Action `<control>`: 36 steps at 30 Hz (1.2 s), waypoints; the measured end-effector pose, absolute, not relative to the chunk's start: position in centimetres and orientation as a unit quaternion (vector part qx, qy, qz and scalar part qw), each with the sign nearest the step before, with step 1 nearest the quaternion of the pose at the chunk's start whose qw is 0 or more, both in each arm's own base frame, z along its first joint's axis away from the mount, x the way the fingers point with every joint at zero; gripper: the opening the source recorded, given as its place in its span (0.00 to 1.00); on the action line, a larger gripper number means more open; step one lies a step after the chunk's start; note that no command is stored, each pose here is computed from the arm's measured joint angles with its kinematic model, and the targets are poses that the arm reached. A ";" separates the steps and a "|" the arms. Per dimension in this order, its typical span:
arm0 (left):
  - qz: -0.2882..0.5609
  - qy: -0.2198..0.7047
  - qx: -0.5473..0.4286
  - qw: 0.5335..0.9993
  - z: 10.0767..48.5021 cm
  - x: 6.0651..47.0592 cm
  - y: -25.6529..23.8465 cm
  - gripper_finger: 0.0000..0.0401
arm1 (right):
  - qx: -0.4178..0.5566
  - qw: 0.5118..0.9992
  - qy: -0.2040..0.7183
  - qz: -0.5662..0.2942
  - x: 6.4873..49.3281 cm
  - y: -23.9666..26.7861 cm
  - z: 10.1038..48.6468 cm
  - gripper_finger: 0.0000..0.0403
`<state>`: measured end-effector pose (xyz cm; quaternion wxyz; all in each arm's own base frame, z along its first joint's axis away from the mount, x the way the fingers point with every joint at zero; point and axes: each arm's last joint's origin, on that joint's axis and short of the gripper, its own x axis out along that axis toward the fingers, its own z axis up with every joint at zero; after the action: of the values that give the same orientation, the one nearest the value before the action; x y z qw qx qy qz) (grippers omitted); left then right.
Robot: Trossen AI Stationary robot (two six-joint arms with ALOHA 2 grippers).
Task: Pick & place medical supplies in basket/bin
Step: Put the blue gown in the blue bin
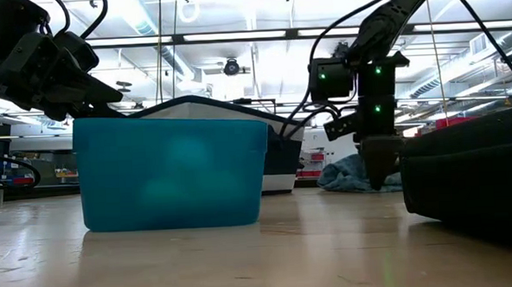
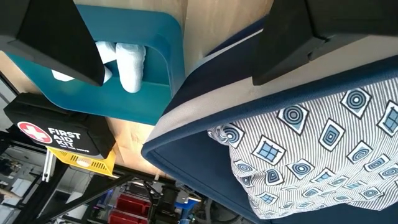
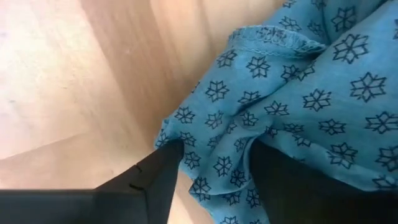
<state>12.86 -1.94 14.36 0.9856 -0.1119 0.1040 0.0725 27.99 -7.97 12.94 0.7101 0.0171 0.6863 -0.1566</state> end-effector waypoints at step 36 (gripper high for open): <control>0.073 0.104 -0.106 0.986 14.4 12.9 -1.9 0.99 | -0.064 0.816 0.545 -0.183 27.0 3.8 19.7 0.00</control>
<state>12.86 -1.93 14.36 0.9862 -0.1062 0.1038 0.0733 27.00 3.82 19.74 0.8156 -0.0636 0.5451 -0.1834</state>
